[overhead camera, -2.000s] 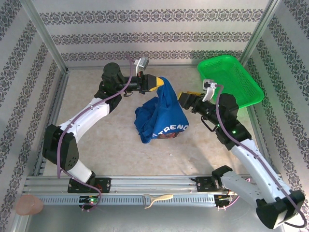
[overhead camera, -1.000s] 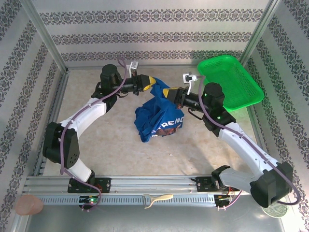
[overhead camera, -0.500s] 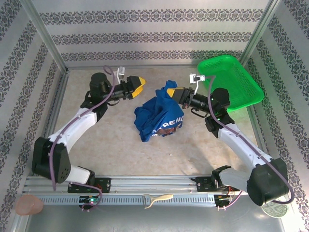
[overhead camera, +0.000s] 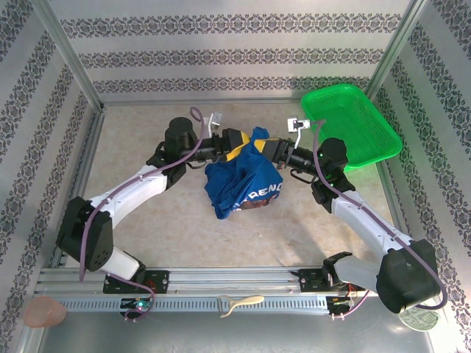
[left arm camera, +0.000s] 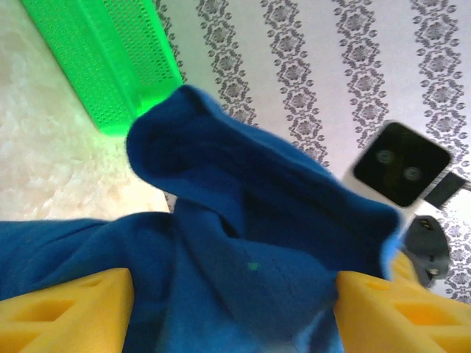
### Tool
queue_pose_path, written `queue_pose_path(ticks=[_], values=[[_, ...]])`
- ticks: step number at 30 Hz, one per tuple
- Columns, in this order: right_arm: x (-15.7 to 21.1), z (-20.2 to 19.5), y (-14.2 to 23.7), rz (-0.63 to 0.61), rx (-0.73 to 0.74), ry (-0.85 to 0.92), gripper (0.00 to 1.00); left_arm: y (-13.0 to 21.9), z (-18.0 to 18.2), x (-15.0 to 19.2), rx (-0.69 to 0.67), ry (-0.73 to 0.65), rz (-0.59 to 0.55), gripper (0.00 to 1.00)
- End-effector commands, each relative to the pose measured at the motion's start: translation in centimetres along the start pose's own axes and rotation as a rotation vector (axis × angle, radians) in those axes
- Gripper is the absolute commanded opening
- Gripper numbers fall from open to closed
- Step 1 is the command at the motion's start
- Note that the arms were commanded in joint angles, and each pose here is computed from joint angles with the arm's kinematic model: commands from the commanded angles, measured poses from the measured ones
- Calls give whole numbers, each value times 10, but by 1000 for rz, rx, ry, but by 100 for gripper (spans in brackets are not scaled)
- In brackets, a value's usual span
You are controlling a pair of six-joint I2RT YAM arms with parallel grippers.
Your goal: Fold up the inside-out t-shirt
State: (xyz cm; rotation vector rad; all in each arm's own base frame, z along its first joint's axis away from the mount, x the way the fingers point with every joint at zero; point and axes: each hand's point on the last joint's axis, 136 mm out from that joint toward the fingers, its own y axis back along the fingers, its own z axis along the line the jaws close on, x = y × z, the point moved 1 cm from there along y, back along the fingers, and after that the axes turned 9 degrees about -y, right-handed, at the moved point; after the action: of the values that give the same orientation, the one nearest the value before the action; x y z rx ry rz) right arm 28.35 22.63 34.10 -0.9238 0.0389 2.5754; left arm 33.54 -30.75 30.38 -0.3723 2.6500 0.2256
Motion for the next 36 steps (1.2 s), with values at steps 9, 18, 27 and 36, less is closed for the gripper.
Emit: queue_pose_path(ticks=[9,18,27,36], values=[[3,1,16,-59,23,31,0,1,-39,-29,119,-142,-101,0],[25,-89,67,-218,386,-106,57,44,-81,-43,296,-322,-185,0],[15,-34,80,-168,575,109,64,43,-80,-32,345,-329,-138,0],[12,-15,30,25,656,381,72,43,-76,-29,334,-308,-127,0]])
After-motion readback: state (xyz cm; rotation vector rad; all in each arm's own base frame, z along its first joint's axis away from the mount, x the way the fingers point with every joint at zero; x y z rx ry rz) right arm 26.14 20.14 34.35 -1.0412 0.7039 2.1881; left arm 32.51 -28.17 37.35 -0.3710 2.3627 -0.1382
